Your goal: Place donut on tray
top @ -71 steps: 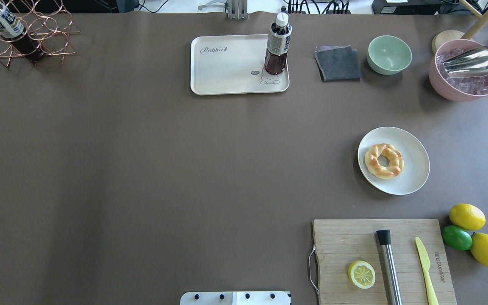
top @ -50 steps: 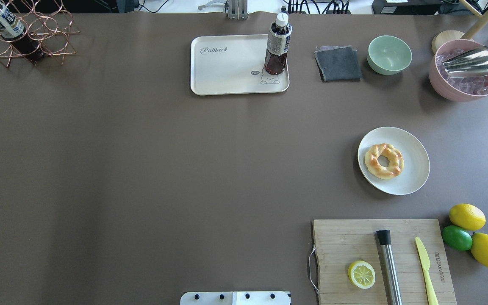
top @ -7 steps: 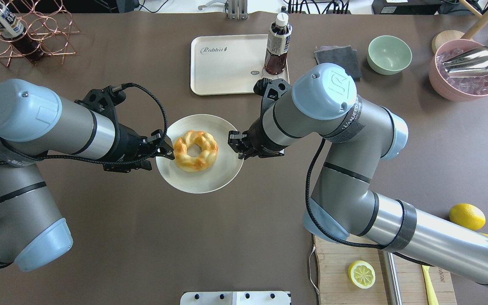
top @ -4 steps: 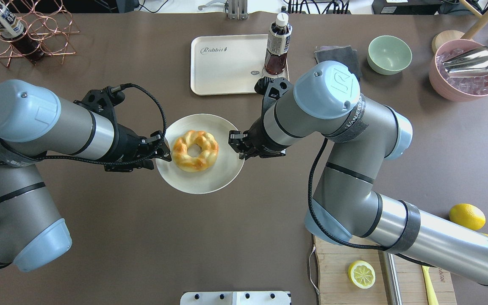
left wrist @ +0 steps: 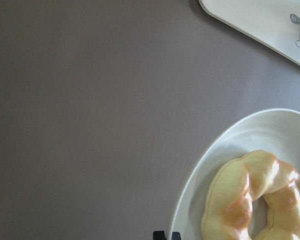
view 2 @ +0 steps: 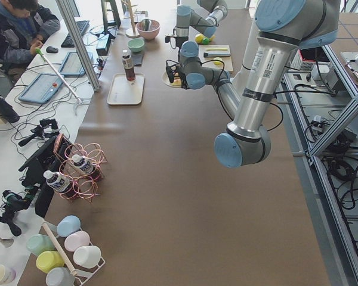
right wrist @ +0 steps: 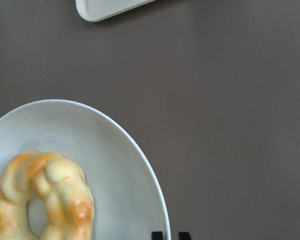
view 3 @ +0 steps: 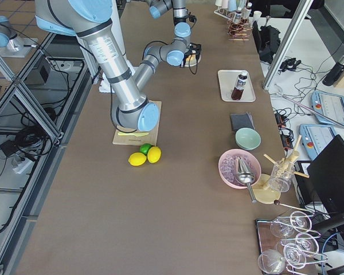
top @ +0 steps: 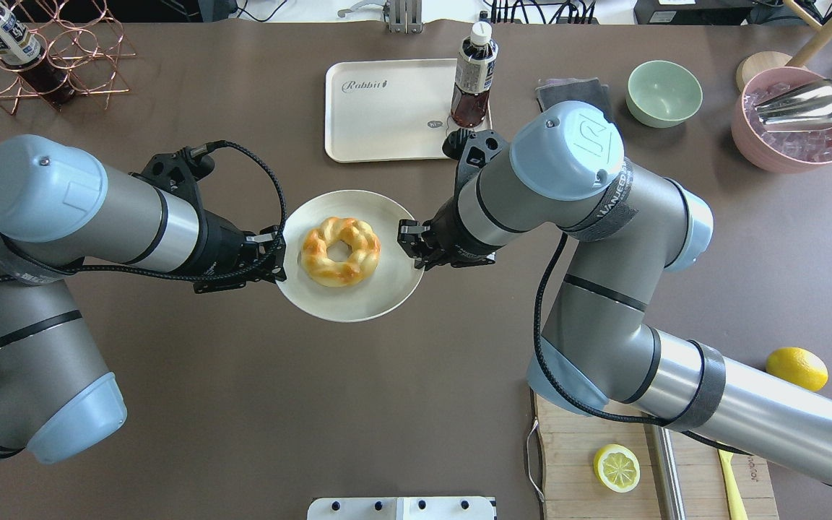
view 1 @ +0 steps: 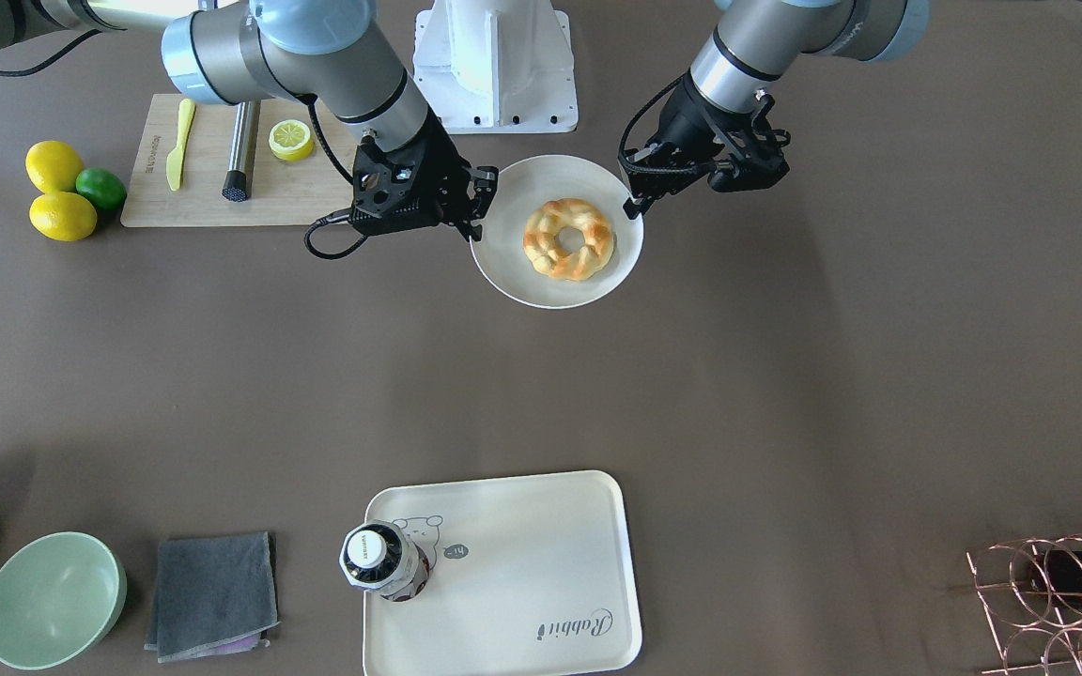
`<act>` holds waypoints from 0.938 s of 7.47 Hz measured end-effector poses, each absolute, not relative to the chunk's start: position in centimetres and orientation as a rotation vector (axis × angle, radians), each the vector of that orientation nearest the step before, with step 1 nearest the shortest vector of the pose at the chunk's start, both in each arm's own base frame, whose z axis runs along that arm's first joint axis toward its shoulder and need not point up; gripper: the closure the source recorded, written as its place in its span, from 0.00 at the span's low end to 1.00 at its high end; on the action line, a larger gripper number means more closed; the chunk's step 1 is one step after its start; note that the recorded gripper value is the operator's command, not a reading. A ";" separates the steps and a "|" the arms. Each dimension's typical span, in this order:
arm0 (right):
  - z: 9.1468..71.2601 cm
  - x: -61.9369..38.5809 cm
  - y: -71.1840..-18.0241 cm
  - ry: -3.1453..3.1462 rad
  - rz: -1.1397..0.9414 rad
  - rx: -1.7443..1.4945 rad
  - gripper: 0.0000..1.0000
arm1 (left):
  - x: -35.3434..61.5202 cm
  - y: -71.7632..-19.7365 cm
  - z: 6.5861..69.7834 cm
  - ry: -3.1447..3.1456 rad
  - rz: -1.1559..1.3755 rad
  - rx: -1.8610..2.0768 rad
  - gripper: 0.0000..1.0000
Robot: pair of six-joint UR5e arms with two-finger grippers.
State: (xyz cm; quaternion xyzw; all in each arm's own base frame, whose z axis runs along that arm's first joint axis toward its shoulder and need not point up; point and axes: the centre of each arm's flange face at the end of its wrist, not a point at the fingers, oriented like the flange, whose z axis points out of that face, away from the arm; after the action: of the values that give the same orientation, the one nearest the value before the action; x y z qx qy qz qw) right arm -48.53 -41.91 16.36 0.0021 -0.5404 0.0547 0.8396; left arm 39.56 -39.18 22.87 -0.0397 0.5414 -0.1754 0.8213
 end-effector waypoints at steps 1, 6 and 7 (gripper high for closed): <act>16.8 -48.1 -42.0 -1.139 0.121 0.006 0.00 | 40.0 -39.3 22.5 1.155 -0.375 -0.087 1.00; 20.7 -43.9 -43.6 -1.103 0.147 0.031 0.00 | 44.8 -43.7 21.3 1.126 -0.412 -0.044 1.00; 22.0 -43.1 -43.8 -1.088 0.136 0.042 0.00 | 45.2 -46.3 21.7 1.111 -0.449 -0.026 1.00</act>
State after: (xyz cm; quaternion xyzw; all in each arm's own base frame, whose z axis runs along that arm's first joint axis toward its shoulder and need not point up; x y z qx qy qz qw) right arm -43.07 -43.78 21.97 0.0199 -0.5170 0.0649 0.8533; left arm 45.20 -46.34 21.75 -0.0124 0.5228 -0.2112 0.8258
